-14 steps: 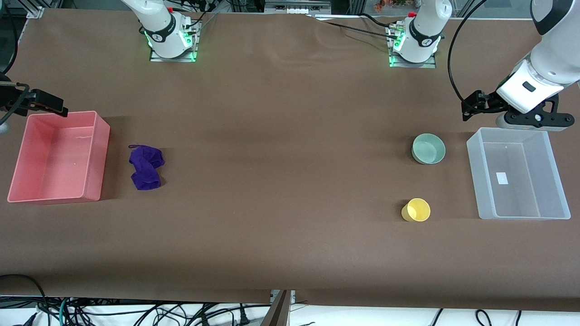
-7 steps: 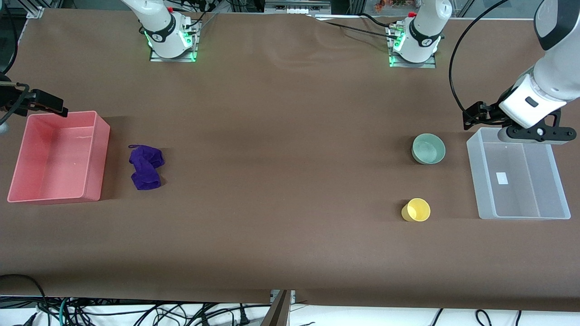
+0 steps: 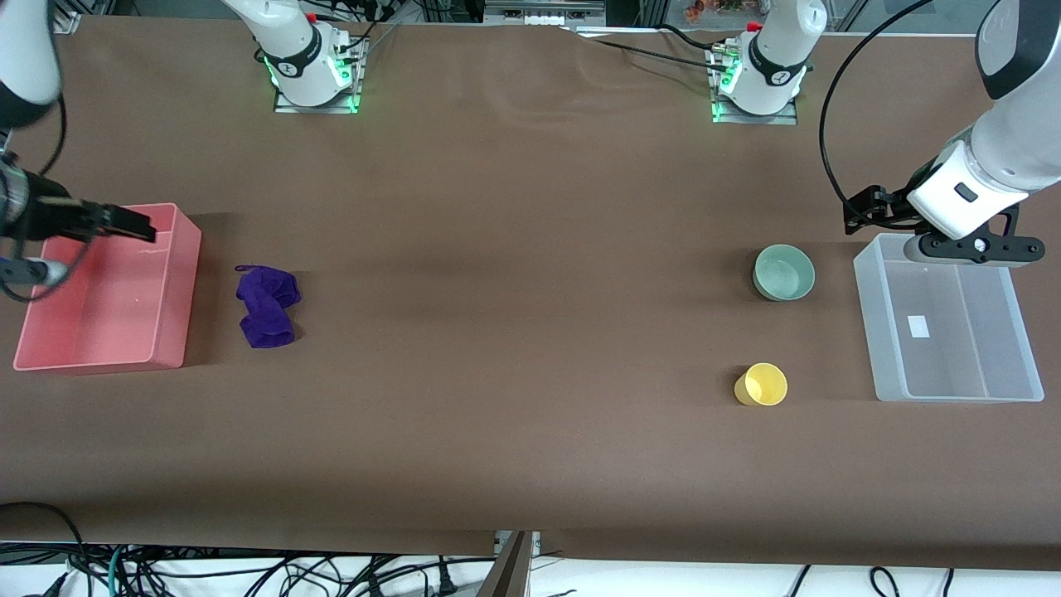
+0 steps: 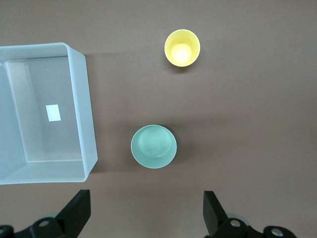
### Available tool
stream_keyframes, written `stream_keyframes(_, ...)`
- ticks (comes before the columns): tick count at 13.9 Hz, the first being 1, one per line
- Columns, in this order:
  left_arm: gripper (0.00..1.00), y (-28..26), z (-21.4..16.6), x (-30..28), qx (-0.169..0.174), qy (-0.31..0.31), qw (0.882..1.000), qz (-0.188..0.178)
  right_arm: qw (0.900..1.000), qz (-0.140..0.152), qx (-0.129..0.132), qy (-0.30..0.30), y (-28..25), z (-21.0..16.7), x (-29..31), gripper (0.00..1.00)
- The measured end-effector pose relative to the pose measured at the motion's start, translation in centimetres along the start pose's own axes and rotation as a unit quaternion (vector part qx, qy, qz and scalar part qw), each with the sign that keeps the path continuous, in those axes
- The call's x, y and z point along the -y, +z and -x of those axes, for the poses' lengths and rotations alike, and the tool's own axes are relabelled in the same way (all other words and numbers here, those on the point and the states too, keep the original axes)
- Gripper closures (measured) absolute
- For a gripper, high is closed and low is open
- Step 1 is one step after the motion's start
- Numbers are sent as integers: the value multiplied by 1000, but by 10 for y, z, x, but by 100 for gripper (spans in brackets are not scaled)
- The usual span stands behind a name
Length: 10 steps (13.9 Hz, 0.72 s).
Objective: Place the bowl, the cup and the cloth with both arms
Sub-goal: 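Reach the right gripper to the purple cloth while the left gripper reaches the bowl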
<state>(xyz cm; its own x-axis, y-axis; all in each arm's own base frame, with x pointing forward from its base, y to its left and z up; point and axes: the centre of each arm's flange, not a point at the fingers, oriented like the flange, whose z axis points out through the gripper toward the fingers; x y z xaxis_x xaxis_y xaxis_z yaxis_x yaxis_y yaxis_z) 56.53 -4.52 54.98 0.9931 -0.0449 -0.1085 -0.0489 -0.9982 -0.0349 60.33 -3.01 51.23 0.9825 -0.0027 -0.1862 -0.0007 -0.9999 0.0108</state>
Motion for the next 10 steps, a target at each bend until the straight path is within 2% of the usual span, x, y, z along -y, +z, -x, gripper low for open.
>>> stream_keyframes(2, 0, 2, 1, 0, 6, 3, 1000, 0, 1000, 0, 1, -5, 37, -11, 5, 0)
stream_keyframes(4, 0, 8, 4, 0, 27, 15, 1000, -1, 1000, 0, -1, -10, 74, -20, 11, 0)
stream_keyframes(8, 0, 49, 6, 9, 79, 91, 993, 1, 1000, 0, -5, -12, 133, -26, 14, 0)
stream_keyframes(10, 0, 72, -3, 18, 82, 129, 988, 1, 1000, 0, -4, -14, 162, -28, 15, 0)
